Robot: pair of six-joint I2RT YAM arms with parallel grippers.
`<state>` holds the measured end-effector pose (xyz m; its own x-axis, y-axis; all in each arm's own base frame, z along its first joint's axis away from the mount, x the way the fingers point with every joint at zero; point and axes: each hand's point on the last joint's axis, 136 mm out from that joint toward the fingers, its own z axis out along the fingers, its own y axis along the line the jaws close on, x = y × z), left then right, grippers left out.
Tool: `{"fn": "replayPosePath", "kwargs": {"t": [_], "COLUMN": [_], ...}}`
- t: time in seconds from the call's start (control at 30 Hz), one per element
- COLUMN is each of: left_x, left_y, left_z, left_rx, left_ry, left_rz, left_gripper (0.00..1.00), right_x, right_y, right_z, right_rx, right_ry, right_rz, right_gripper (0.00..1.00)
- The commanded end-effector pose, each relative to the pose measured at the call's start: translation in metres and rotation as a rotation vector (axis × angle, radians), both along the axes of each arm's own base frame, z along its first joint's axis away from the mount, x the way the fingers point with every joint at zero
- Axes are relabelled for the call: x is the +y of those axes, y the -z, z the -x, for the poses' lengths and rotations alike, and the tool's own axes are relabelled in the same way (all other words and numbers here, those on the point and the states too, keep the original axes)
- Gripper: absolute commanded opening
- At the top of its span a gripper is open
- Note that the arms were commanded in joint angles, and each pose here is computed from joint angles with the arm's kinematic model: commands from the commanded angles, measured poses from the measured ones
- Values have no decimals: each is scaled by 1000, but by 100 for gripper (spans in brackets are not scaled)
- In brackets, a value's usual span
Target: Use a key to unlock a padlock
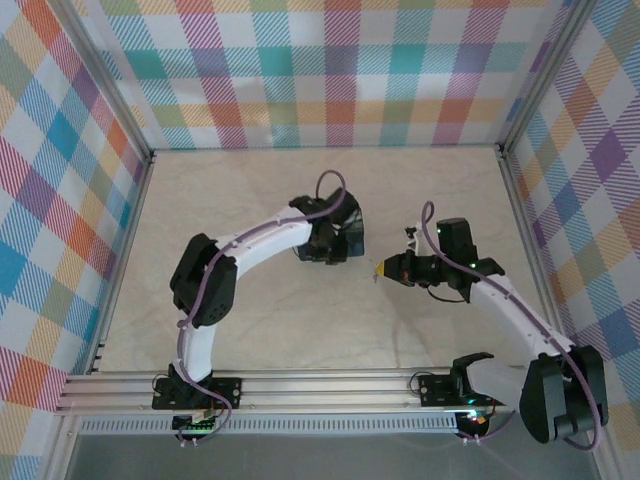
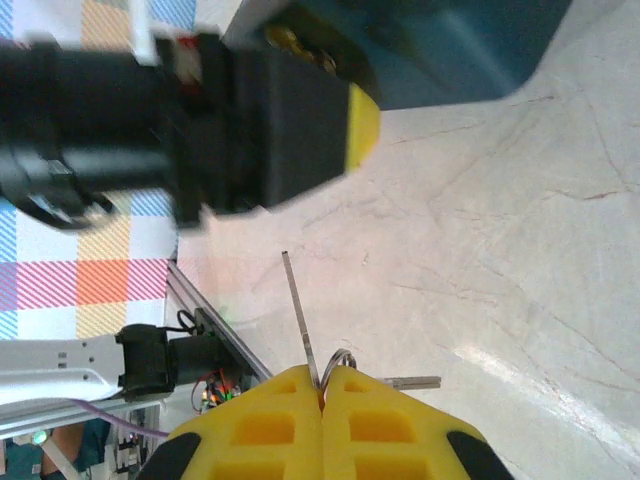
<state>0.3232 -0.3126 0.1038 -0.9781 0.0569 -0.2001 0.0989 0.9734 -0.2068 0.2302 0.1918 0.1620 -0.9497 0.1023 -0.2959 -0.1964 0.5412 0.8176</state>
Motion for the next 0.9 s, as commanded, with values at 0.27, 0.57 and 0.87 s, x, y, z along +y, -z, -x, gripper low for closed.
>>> {"fn": "replayPosePath", "kwargs": {"t": [0.27,0.57,0.87], "left_x": [-16,2,16], "left_y": [-87,-98,-98], "left_z": [12,10,10], "left_rx": [328,341,347], "left_ry": [-198,-451,-516], "left_rz": [421,461,497], "left_gripper": [19,16,14], "right_x": [31,63,77], "right_y": [-23,-23,-18], "right_z": [9,-17,-26], "right_rx": [-126,-206,-197], "right_ry": [-47,-84,-119], "right_rz": [-112,-33,-70], "right_gripper": [2,1,1]}}
